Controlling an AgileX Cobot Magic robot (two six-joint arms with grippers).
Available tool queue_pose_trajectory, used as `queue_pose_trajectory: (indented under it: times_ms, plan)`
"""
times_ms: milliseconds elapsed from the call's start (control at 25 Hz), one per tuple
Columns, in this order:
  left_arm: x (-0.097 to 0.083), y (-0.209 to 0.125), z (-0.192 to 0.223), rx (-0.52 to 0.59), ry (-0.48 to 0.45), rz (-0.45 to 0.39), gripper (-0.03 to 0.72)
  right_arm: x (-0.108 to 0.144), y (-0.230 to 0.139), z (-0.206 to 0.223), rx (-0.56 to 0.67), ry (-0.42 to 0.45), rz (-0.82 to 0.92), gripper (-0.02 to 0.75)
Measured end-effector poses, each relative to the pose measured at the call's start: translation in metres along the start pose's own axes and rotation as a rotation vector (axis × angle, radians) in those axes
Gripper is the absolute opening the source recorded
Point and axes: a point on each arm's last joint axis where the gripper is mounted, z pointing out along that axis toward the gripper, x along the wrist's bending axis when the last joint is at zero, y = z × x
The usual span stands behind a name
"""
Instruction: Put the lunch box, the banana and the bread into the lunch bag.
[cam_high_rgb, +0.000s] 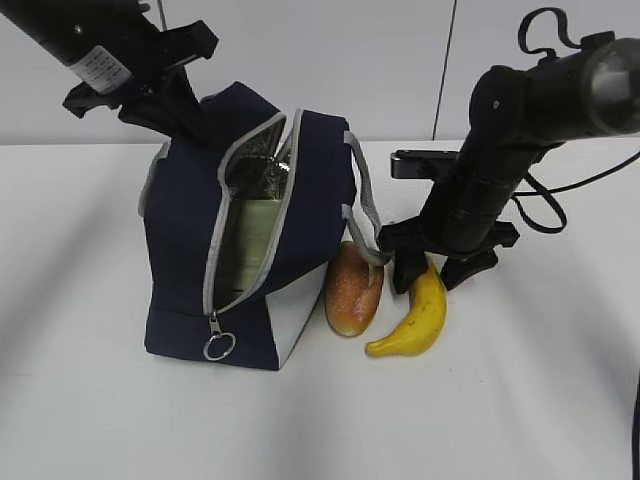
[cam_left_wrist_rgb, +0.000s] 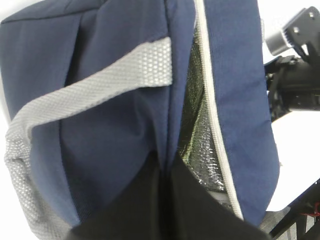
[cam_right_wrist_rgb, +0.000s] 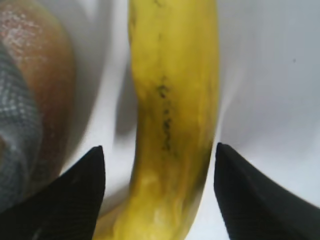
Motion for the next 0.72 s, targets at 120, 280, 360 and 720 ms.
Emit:
queue_pose_trajectory:
  times_ms: [120,280,360,720]
  plan:
    - [0.000,0.000,0.000,0.000,0.000,0.000,-0.003,-0.001,0.001,0.010,0.018,0.000,0.004,0.498]
    - [0.000,0.000,0.000,0.000,0.001,0.000,-0.003,-0.002,0.003,0.011,0.016,0.001,0.004,0.383]
    - [0.000,0.000,0.000,0.000,0.002,0.001,-0.003,-0.001,0.005,0.010,0.010,0.001,0.003,0.325]
    - [0.000,0.000,0.000,0.000,0.002,0.001,-0.003,-0.017,0.014,-0.016,0.052,-0.189,-0.028,0.301]
